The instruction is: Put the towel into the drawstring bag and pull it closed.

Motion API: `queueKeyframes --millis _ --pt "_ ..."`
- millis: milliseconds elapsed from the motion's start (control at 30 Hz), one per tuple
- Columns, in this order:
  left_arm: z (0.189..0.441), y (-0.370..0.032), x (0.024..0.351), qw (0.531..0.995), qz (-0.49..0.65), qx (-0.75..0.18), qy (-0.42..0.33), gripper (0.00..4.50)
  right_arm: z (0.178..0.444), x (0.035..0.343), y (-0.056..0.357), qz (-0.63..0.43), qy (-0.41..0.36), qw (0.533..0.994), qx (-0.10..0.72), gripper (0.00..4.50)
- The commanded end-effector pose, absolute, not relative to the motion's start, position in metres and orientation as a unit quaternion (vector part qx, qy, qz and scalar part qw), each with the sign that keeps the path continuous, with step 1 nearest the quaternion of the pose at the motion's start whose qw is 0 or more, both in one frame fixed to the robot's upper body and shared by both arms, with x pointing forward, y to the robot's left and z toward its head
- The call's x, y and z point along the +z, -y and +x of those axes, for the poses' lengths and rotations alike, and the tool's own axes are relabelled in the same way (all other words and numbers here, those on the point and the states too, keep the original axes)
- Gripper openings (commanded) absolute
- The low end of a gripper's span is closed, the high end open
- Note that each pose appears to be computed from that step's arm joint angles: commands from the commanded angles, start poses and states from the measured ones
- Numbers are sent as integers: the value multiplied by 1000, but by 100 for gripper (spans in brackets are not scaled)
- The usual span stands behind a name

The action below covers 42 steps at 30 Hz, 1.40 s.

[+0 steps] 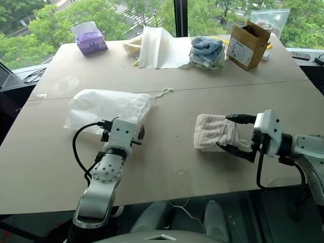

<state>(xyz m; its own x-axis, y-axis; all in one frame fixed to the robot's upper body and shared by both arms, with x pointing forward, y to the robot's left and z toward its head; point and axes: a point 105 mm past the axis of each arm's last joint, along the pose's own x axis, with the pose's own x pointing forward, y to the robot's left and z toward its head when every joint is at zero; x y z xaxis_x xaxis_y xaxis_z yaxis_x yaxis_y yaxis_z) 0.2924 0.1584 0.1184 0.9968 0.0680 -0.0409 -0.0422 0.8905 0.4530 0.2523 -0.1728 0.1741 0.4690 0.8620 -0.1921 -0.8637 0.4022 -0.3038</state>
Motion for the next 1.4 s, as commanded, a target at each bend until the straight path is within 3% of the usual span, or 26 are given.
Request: queueKeyframes --millis 33,67,133,200,233,367,467,567,800,1033,1200,1400 --pt "288 -159 139 970 239 44 23 281 250 181 171 -194 14 831 521 450" --pt "288 -159 139 970 237 44 22 263 250 181 171 -194 14 831 521 450" --pt "288 -160 138 971 235 48 19 143 251 181 171 -193 14 832 520 450" --pt "289 -162 138 970 237 55 20 69 251 180 172 -193 13 833 519 450" --pt "289 -162 138 970 237 57 20 7 251 180 172 -193 13 833 518 450" --pt "290 -172 144 970 230 77 29 7 254 177 175 -189 10 843 503 450" --pt "292 -177 160 975 202 68 67 7 270 175 186 -154 8 889 431 450" --pt "293 -178 173 974 198 46 101 7 285 164 198 -90 -35 928 360 450" --pt "307 -175 183 968 209 -16 135 7 305 125 195 -13 -132 953 271 450" --pt "317 -167 190 973 164 -74 142 7 308 89 179 50 -209 949 233 450" --pt "320 -162 193 971 161 -101 145 7 308 86 152 123 -221 940 229 450" --pt "325 -152 195 969 146 -137 143 7 290 75 125 86 -267 918 282 450"
